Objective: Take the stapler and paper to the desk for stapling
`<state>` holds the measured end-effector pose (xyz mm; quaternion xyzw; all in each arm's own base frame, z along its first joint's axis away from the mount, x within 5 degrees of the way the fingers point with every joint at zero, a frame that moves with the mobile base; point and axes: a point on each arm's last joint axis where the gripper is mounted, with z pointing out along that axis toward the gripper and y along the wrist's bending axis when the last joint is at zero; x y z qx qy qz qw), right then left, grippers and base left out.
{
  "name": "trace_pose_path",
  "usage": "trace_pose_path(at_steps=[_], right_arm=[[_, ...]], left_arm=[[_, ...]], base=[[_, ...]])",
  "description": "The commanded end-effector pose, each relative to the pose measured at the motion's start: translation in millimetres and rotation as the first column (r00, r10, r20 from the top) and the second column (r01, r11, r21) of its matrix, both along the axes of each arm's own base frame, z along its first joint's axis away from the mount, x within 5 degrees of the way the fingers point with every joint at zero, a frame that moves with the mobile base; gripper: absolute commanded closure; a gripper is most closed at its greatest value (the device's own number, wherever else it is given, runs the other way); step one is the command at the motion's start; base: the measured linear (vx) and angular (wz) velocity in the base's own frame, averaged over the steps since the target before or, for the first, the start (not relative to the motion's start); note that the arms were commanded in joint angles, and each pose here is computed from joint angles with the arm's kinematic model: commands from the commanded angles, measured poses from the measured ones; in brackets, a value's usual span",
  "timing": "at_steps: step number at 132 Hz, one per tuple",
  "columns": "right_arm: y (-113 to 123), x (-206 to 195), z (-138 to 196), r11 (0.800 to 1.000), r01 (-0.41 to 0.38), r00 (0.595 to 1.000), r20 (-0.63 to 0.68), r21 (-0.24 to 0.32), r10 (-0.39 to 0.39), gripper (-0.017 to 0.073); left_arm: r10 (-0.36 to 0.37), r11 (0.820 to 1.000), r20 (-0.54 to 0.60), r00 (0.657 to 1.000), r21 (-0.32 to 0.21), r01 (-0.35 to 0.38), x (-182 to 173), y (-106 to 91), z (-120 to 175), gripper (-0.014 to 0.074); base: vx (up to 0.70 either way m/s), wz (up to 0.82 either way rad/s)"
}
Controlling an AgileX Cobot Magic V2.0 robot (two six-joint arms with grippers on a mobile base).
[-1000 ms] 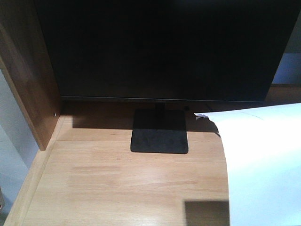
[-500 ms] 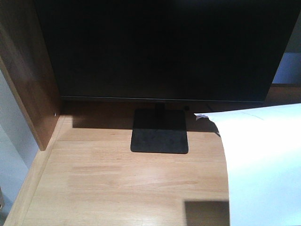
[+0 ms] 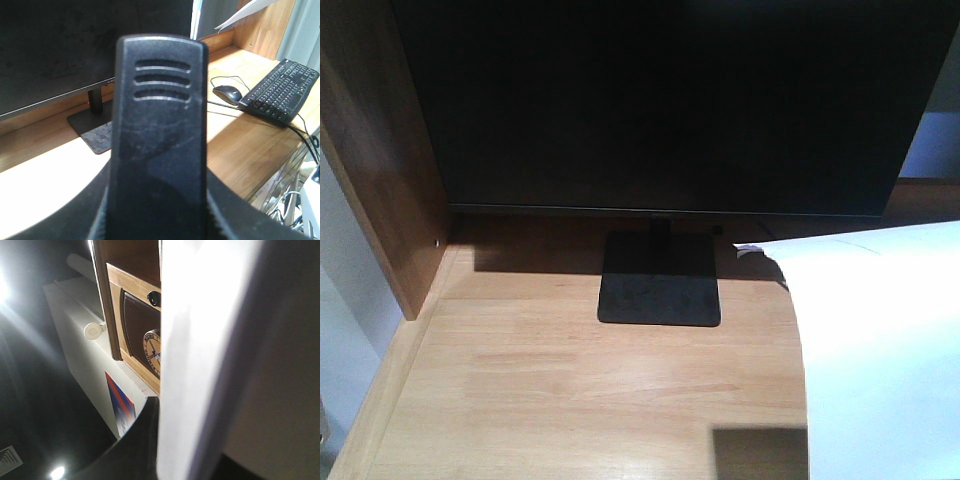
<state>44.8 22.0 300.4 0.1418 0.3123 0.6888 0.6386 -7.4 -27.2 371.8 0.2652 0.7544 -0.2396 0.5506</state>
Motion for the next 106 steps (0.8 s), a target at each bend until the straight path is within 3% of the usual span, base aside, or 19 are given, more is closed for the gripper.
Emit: trace_pose_path(at_steps=[1, 82, 106], right_arm=[[0, -3, 10, 1.0, 0.002, 0.998, 0.063, 0.005, -0.003, 0.0566], [0, -3, 10, 1.0, 0.002, 0.998, 0.063, 0.005, -0.003, 0.0566], [0, -3, 10, 1.0, 0.002, 0.998, 0.063, 0.005, -0.003, 0.0566]], left_arm=[[0.015, 0.996, 0.078, 0.997, -0.094, -0.008, 3, -1.2, 17, 0.06], [0.025, 0.994, 0.097, 0.995, -0.109, -0.014, 4, -1.0, 19, 0.06], [0.043, 0.993, 0.08, 0.996, -0.115, -0.033, 21, -7.2, 23, 0.06]], base=[[0.0, 0.0], [0.0, 0.0], [0.0, 0.0]])
